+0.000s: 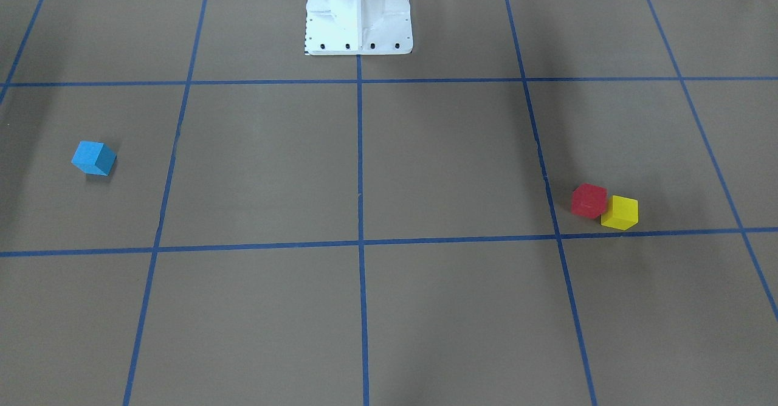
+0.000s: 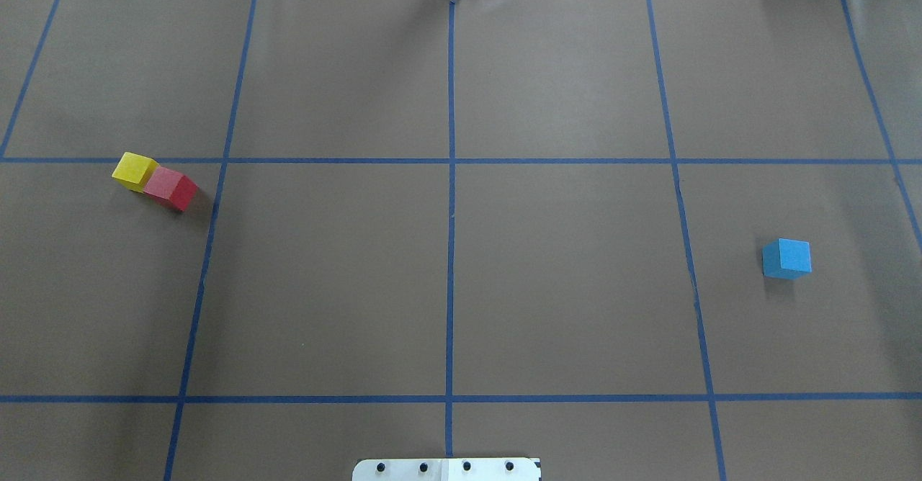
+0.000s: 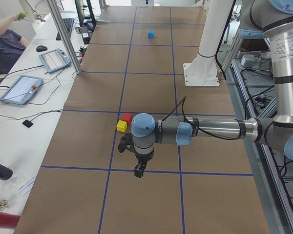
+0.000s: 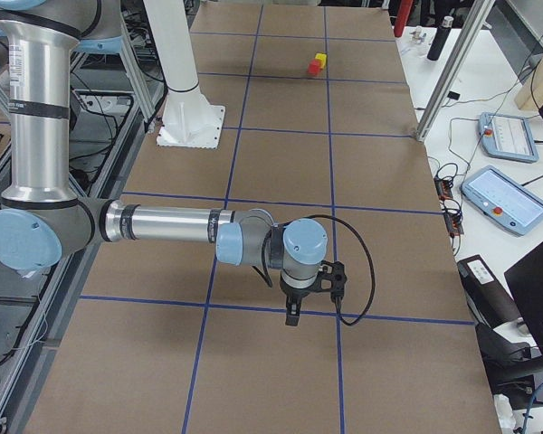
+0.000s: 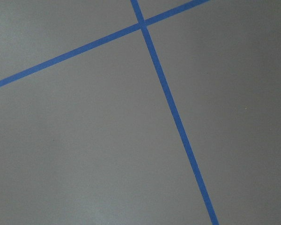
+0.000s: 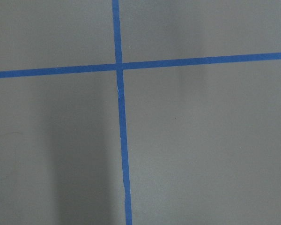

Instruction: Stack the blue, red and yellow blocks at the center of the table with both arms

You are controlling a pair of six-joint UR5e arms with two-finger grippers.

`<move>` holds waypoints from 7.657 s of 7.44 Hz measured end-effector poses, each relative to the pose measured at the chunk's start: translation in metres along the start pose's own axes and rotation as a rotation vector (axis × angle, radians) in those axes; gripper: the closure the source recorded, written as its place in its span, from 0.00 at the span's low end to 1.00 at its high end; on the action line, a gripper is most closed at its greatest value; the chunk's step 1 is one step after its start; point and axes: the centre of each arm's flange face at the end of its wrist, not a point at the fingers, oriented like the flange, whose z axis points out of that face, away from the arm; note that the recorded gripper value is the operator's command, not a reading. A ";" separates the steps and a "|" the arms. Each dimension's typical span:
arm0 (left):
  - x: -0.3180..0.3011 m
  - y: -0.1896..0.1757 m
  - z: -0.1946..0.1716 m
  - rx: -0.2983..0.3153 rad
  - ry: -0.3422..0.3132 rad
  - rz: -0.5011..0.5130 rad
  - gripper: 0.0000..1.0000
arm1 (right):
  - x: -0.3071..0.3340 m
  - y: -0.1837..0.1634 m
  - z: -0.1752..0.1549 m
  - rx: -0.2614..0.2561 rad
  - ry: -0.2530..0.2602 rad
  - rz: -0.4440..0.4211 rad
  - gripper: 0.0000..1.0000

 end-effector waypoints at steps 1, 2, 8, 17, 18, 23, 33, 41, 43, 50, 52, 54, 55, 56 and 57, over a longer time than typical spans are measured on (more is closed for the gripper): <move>0.000 0.000 0.000 0.000 0.000 0.000 0.00 | -0.001 -0.001 -0.001 0.006 -0.002 -0.005 0.00; 0.000 0.000 0.000 0.000 0.000 0.001 0.00 | -0.002 -0.003 -0.002 0.010 -0.004 -0.010 0.00; 0.010 -0.025 -0.029 0.062 -0.020 0.037 0.00 | -0.042 -0.028 -0.031 0.106 -0.034 -0.124 0.00; 0.028 -0.032 -0.051 0.108 -0.025 0.074 0.00 | -0.248 0.005 0.081 0.063 -0.201 -0.397 0.01; 0.029 -0.032 -0.052 0.110 -0.025 0.076 0.00 | -0.257 0.016 0.099 0.055 -0.171 -0.369 0.01; 0.029 -0.030 -0.052 0.110 -0.026 0.076 0.00 | -0.310 0.035 0.116 0.092 -0.138 -0.757 0.02; 0.031 -0.024 -0.052 0.108 -0.025 0.074 0.00 | -0.271 0.037 0.159 0.008 -0.137 -1.090 0.94; 0.042 -0.028 -0.067 0.135 -0.037 0.095 0.00 | -0.358 -0.027 0.028 -0.006 -0.223 -0.515 1.00; 0.045 -0.029 -0.071 0.141 -0.039 0.099 0.00 | -0.497 -0.057 -0.014 -0.083 -0.173 -0.302 1.00; 0.045 -0.032 -0.071 0.142 -0.037 0.071 0.00 | -0.797 -0.039 0.103 -0.082 -0.106 0.061 1.00; 0.044 -0.031 -0.070 0.141 -0.037 0.070 0.00 | -0.812 -0.033 0.116 -0.082 -0.100 0.055 0.56; 0.044 -0.031 -0.070 0.140 -0.036 0.069 0.00 | -0.818 -0.025 0.135 -0.083 -0.092 0.042 0.03; 0.044 -0.031 -0.070 0.139 -0.036 0.069 0.00 | -0.821 -0.022 0.140 -0.078 -0.086 0.037 0.02; 0.044 -0.031 -0.070 0.139 -0.036 0.069 0.00 | -0.822 -0.020 0.141 -0.074 -0.087 0.033 0.02; 0.046 -0.034 -0.073 0.146 -0.041 0.076 0.00 | -0.824 -0.020 0.138 -0.067 -0.099 0.029 0.02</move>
